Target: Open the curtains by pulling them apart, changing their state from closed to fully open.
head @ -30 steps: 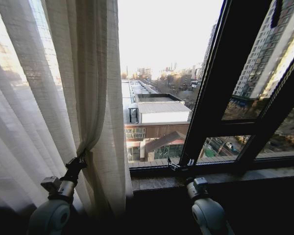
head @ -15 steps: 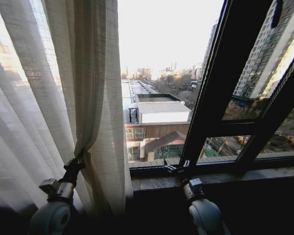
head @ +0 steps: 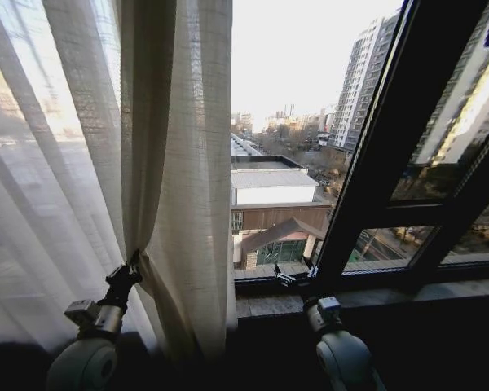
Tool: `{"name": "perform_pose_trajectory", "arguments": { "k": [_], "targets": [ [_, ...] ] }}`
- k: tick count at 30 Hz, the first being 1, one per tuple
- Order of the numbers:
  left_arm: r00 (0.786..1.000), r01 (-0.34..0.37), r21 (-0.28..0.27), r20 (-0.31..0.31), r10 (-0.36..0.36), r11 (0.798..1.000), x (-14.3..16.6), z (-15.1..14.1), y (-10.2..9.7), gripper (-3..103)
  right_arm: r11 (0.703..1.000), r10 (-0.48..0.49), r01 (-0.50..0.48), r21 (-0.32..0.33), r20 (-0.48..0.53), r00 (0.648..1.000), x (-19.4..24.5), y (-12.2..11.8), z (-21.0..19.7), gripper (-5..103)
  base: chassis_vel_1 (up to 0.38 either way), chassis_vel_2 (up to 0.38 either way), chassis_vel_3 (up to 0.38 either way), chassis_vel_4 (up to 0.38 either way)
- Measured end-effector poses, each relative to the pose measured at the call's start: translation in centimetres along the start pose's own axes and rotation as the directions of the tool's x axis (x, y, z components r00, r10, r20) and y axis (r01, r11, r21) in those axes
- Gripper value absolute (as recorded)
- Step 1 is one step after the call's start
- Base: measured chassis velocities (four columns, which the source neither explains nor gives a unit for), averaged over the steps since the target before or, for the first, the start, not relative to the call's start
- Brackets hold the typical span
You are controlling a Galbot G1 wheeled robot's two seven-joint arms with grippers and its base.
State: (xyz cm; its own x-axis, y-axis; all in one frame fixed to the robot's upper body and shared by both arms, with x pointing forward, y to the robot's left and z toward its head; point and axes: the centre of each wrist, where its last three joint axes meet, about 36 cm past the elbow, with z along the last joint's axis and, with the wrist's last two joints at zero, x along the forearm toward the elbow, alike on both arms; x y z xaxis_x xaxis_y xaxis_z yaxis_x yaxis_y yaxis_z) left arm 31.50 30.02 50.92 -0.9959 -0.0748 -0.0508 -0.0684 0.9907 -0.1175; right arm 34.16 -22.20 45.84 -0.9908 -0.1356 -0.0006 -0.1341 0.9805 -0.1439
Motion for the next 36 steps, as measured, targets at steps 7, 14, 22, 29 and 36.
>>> {"name": "perform_pose_trajectory", "arguments": {
  "k": [7,14,22,29,36],
  "targets": [
    [0.999,-0.040,-0.023,-0.016,0.039,0.999,0.7,0.4,-0.7,0,1.000,0.000,0.000,-0.001,0.003,1.000,0.3,0.0,0.2,100,-0.004,-0.005,-0.011,0.016],
    [0.995,-0.095,-0.059,-0.022,0.094,0.994,1.7,0.0,-0.9,2,1.000,-0.001,0.001,-0.001,0.007,1.000,0.5,0.0,0.1,100,-0.011,-0.012,0.011,0.008],
    [0.979,-0.202,-0.118,-0.064,0.196,0.972,3.1,0.2,-1.6,30,1.000,-0.008,0.008,-0.001,0.011,1.000,0.3,0.1,0.1,100,0.000,0.000,0.000,0.000],
    [0.931,-0.360,-0.163,-0.126,0.342,0.919,2.1,0.9,-2.0,57,1.000,-0.021,0.021,-0.007,0.013,1.000,-0.1,0.5,0.1,100,0.000,0.000,0.000,0.000],
    [0.895,-0.441,-0.190,-0.168,0.413,0.877,-1.9,1.9,-1.3,84,1.000,-0.022,0.022,-0.001,0.009,1.000,-0.2,0.4,0.2,100,0.000,0.000,0.000,0.000]
  ]
}}
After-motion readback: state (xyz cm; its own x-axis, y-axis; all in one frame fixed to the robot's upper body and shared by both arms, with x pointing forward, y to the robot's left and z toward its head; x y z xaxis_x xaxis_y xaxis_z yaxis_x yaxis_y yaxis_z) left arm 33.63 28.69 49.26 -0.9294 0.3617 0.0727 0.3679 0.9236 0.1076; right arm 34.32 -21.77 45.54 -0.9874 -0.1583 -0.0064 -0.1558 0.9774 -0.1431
